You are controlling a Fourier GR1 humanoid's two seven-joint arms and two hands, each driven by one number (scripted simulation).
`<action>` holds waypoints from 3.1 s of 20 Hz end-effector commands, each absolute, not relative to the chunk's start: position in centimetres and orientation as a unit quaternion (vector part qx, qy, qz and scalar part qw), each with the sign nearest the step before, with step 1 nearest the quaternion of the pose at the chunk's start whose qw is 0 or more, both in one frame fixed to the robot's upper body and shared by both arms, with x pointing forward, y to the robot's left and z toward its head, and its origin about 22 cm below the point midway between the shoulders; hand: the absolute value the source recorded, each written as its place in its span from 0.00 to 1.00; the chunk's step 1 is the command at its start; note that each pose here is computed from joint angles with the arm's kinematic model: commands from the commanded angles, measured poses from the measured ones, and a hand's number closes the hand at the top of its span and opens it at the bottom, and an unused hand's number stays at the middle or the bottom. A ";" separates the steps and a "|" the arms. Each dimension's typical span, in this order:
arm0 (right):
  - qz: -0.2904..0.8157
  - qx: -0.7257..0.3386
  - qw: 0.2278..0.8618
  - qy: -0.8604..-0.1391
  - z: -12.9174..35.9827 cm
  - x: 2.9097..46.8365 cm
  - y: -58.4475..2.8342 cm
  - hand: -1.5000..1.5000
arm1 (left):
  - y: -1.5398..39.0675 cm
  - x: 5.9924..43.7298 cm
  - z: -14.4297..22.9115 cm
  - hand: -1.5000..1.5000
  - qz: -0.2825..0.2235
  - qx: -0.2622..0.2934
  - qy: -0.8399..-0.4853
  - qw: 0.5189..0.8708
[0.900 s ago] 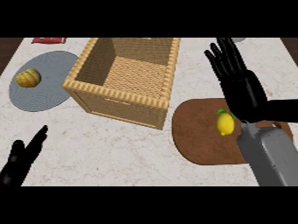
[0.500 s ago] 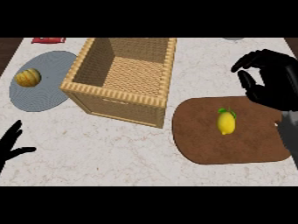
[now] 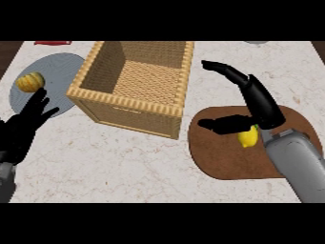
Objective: Pick the lemon from the cutting board and place it in the basket
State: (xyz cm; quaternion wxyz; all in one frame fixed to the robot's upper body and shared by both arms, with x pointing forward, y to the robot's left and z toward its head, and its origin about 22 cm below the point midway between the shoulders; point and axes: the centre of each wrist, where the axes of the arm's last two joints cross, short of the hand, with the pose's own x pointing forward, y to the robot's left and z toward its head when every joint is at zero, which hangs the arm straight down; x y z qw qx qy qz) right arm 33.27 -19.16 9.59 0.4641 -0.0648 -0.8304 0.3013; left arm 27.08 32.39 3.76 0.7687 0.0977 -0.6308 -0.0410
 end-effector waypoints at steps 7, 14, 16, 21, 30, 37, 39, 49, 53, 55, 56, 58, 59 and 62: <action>0.422 -0.275 0.554 -0.663 18.5 35.0 -17.4 0.00 | 31.5 28.1 3.3 0.50 -0.028 0.094 -0.628 0.772; 0.448 -0.428 0.570 -0.539 28.1 35.3 -19.2 0.00 | 32.2 29.1 3.4 0.50 -0.029 0.096 -0.637 0.765; 0.466 -0.406 0.593 -0.515 30.2 35.4 -19.2 0.00 | 32.2 29.2 4.3 0.50 -0.024 0.088 -0.633 0.769; 0.527 -0.330 0.642 -0.448 30.2 35.3 -22.1 0.00 | 32.3 28.8 4.4 0.50 -0.028 0.098 -0.632 0.768; 0.492 -0.261 0.663 -0.500 30.3 30.8 -27.6 0.00 | 30.4 28.9 3.2 0.50 -0.028 0.097 -0.636 0.765; 0.448 -0.259 0.658 -0.547 25.1 26.2 -28.9 0.00 | 32.0 28.6 3.0 0.50 -0.027 0.099 -0.634 0.767; 0.449 -0.257 0.655 -0.551 23.6 27.0 -30.2 0.00 | 31.4 27.6 2.8 0.50 -0.028 0.090 -0.639 0.764; 0.419 -0.266 0.641 -0.586 12.5 28.0 -28.3 0.00 | 32.0 27.4 2.9 0.50 -0.028 0.092 -0.634 0.767; 0.379 -0.240 0.650 -0.614 10.0 30.1 -26.1 0.00 | 30.6 29.2 3.6 0.50 -0.039 0.088 -0.637 0.765; 0.386 -0.249 0.656 -0.599 11.0 31.2 -27.1 0.00 | 30.9 30.6 3.2 0.50 -0.038 0.094 -0.635 0.766; 0.402 -0.253 0.658 -0.585 8.0 31.2 -27.6 0.00 | 30.8 30.4 3.3 0.50 -0.037 0.085 -0.639 0.764; 0.424 -0.262 0.665 -0.556 8.0 30.8 -27.4 0.00 | 32.3 29.9 3.8 0.50 -0.029 0.083 -0.633 0.769; 0.420 -0.259 0.668 -0.557 7.2 31.3 -28.5 0.00 | 30.6 29.2 2.7 0.50 -0.029 0.083 -0.636 0.767; 0.432 -0.259 0.679 -0.534 6.4 32.2 -27.1 0.00 | 33.2 28.7 4.7 0.50 -0.033 0.089 -0.635 0.767</action>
